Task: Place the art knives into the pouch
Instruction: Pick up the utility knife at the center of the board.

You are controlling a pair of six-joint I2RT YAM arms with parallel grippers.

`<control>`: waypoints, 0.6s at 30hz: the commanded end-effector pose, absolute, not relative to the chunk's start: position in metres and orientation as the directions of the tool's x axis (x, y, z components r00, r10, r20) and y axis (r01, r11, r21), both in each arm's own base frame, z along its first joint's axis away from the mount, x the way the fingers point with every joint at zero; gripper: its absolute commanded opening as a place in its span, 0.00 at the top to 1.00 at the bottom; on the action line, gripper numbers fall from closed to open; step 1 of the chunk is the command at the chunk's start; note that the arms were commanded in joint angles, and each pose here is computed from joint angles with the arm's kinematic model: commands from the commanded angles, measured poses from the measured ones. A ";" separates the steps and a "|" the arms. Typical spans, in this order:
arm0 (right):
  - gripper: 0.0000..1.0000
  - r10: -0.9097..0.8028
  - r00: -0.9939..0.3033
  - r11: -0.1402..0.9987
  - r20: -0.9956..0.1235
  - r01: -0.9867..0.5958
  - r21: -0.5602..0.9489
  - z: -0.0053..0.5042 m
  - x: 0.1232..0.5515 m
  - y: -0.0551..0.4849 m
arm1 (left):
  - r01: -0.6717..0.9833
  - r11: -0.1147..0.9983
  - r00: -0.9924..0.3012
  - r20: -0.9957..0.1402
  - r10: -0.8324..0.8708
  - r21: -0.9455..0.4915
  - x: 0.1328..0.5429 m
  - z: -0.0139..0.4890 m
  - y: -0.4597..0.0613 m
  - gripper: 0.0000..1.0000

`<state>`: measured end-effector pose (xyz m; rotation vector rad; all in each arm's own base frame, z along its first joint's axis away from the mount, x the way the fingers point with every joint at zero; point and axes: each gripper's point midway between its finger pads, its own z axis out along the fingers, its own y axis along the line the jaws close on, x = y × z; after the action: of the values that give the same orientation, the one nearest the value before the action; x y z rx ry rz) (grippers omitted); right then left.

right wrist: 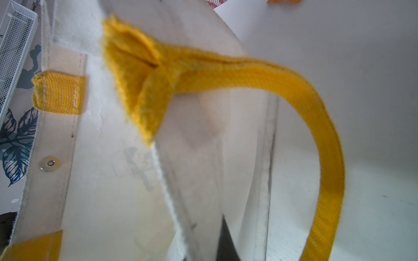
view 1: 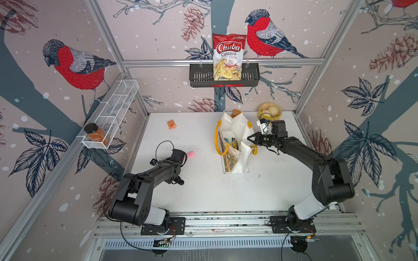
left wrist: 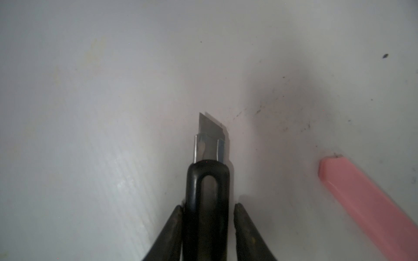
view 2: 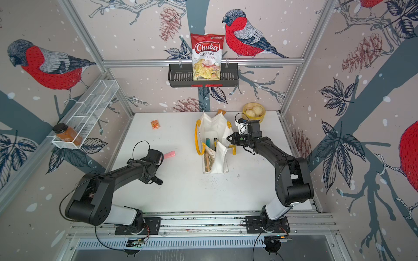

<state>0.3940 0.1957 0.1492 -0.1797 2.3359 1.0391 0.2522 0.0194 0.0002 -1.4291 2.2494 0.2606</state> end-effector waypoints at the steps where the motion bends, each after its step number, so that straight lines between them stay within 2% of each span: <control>1: 1.00 0.101 -0.828 0.691 -0.551 -0.340 0.637 0.150 0.392 0.196 | -0.913 0.390 -0.404 0.131 -0.905 -0.119 0.206 -0.040 -0.073 0.62; 6: 1.00 0.099 -0.829 0.689 -0.550 -0.341 0.639 0.150 0.391 0.196 | -0.908 0.393 -0.409 0.104 -0.907 -0.147 0.219 -0.035 -0.073 0.63; 11: 1.00 0.100 -0.829 0.692 -0.551 -0.340 0.637 0.150 0.391 0.196 | -0.892 0.415 -0.434 0.080 -0.897 -0.178 0.254 -0.030 -0.078 0.63; 12: 1.00 0.101 -0.827 0.692 -0.552 -0.340 0.636 0.151 0.391 0.195 | -0.888 0.422 -0.442 0.083 -0.893 -0.183 0.260 -0.031 -0.081 0.64; 13: 1.00 0.102 -0.827 0.693 -0.553 -0.340 0.636 0.151 0.391 0.195 | -0.882 0.429 -0.451 0.087 -0.888 -0.195 0.268 -0.031 -0.084 0.70; 18: 1.00 0.104 -0.825 0.695 -0.555 -0.339 0.634 0.153 0.391 0.193 | -0.868 0.454 -0.475 0.075 -0.877 -0.199 0.296 -0.034 -0.090 0.71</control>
<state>0.3930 0.1947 0.1528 -0.1800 2.3277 1.0331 0.2991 0.0159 0.0008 -1.4166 2.2702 0.3642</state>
